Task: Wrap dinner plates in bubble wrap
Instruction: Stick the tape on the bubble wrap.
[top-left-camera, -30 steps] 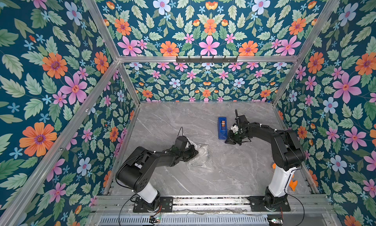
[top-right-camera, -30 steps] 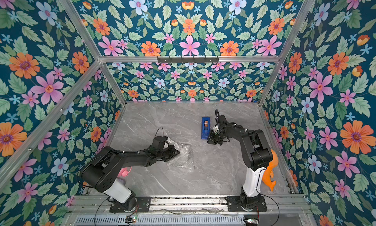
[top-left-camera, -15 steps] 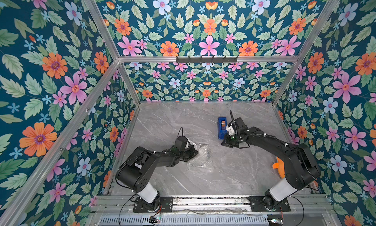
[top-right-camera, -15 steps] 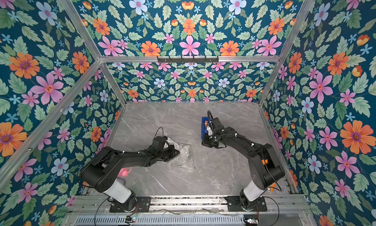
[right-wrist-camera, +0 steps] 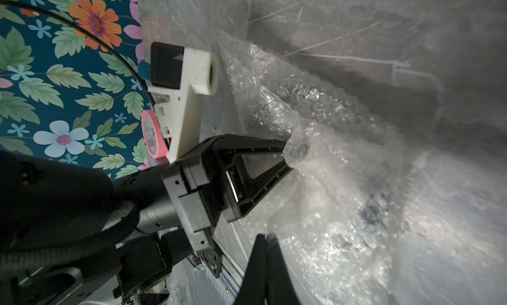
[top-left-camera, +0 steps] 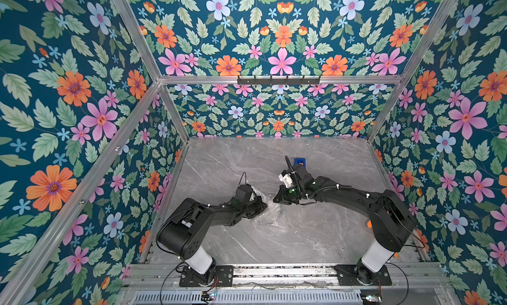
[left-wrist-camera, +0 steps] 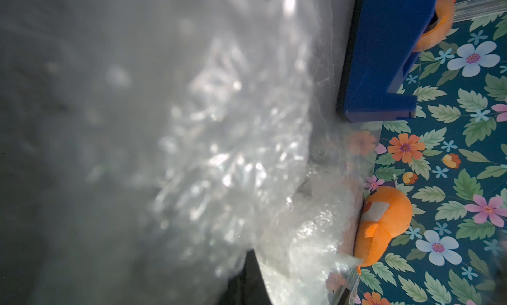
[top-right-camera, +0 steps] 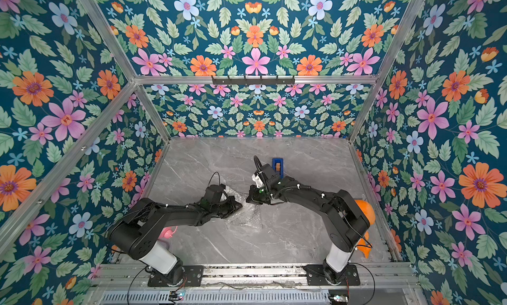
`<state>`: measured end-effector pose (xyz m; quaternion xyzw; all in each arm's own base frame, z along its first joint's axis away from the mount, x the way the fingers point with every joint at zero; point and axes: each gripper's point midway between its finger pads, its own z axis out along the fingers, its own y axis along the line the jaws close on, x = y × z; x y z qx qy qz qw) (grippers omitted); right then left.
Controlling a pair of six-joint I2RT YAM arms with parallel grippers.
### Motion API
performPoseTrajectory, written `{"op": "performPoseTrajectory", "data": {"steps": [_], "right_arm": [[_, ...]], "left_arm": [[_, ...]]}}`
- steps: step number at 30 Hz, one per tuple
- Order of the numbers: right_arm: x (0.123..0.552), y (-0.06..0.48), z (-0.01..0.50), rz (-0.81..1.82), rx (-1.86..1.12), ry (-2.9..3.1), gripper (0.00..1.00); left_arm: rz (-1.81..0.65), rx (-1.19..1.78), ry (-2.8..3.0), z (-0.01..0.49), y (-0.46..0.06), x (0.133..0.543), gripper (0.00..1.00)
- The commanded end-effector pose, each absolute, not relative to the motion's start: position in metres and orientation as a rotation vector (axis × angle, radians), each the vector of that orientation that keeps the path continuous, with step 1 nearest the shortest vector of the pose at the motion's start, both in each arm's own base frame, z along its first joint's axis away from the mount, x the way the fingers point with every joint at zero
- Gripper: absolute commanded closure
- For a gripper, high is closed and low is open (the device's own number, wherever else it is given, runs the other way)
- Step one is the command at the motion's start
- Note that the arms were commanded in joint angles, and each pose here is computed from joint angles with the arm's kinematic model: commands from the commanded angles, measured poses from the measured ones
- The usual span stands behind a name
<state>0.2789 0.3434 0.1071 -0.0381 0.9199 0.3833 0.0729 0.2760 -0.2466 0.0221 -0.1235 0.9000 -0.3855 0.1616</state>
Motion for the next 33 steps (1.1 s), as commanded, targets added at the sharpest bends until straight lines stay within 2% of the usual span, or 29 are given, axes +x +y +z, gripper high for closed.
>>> {"op": "performPoseTrajectory", "data": {"steps": [1,8,14,15,18,23,29,33], "right_arm": [[0.285,0.354,0.105,1.210,-0.084,2.741,1.00],[0.283,0.350,0.055,1.160,0.098,2.869,1.00],[0.274,0.317,0.008,0.883,0.256,3.029,1.00],[0.272,0.314,0.004,0.860,0.274,3.044,0.96],[0.270,0.308,0.002,0.819,0.303,3.050,0.73],[0.278,0.305,0.032,0.792,0.289,2.986,0.51],[0.279,0.314,0.057,0.800,0.231,2.969,0.41],[0.275,0.320,0.072,0.791,0.172,2.948,0.40]], "left_arm": [[-1.014,-0.410,2.690,-0.002,-0.234,0.257,1.00],[-1.014,-0.406,2.686,0.000,-0.234,0.258,1.00],[-1.012,-0.409,2.684,0.000,-0.234,0.257,1.00],[-1.010,-0.408,2.684,0.000,-0.233,0.257,1.00],[-1.007,-0.411,2.679,0.001,-0.232,0.257,1.00],[-1.001,-0.410,2.683,0.000,-0.232,0.257,1.00],[-0.994,-0.405,2.683,0.001,-0.232,0.257,1.00],[-0.992,-0.396,2.682,0.002,-0.233,0.257,1.00]]}}
